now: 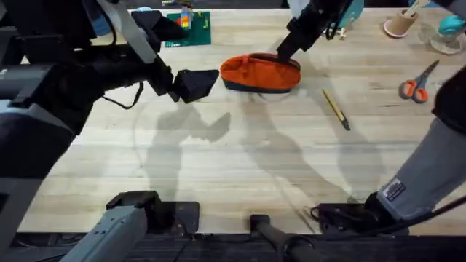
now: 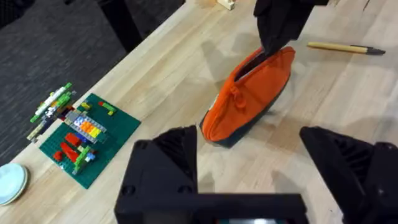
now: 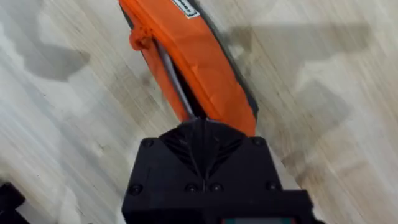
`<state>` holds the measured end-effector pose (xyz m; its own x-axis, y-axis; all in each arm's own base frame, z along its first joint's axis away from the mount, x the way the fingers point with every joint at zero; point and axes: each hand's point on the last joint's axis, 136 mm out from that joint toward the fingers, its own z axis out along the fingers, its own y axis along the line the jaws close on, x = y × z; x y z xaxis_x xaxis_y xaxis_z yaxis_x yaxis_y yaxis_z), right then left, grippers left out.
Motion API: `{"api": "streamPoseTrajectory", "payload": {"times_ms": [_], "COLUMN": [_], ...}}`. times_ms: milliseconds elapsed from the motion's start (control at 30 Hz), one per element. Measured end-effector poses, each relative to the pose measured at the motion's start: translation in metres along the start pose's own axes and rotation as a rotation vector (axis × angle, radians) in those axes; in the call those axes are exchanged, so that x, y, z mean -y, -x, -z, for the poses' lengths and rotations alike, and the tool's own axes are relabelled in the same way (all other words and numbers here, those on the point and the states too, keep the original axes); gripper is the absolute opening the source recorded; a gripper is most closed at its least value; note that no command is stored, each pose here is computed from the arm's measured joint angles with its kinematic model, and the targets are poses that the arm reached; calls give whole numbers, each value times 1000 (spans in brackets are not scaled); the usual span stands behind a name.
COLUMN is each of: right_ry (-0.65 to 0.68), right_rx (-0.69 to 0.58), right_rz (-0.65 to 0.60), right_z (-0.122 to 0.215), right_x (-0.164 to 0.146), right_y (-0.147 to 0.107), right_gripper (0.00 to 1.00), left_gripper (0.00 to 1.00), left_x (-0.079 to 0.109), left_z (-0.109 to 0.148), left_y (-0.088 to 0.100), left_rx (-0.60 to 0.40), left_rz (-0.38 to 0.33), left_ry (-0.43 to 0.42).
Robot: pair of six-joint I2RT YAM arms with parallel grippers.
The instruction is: Unzip the bag, pick up the pens from the table one at a time and place them inside, then zip the bag closed.
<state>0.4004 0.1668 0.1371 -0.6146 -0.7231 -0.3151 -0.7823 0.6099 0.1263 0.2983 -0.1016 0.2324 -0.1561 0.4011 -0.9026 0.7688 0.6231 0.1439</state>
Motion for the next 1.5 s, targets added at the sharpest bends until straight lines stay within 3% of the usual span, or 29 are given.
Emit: {"api": "streamPoseTrajectory", "payload": {"times_ms": [700,1067,1133,1167,1333,1367,1500], "right_ry": [39,41,41,42,51,51,54], "right_rx": [-62,-69,-69,-68,-64,-65,-68], "right_rz": [-9,-1,-1,-1,25,35,40], "right_z": [-46,-49,-49,-49,-50,-51,-51], "right_x": [8,5,4,4,-2,-4,-4], "right_y": [-4,-3,-3,-3,1,2,1], "right_gripper": [31,39,110,196,901,970,994], "left_gripper": [993,993,993,993,993,993,993], "left_x": [0,0,0,0,0,0,0], "left_z": [0,0,0,0,0,0,0], "left_y": [0,0,0,0,0,0,0], "left_rx": [0,0,0,0,0,0,0], "left_rz": [0,0,0,0,0,0,0], "left_ry": [0,0,0,0,0,0,0]}}
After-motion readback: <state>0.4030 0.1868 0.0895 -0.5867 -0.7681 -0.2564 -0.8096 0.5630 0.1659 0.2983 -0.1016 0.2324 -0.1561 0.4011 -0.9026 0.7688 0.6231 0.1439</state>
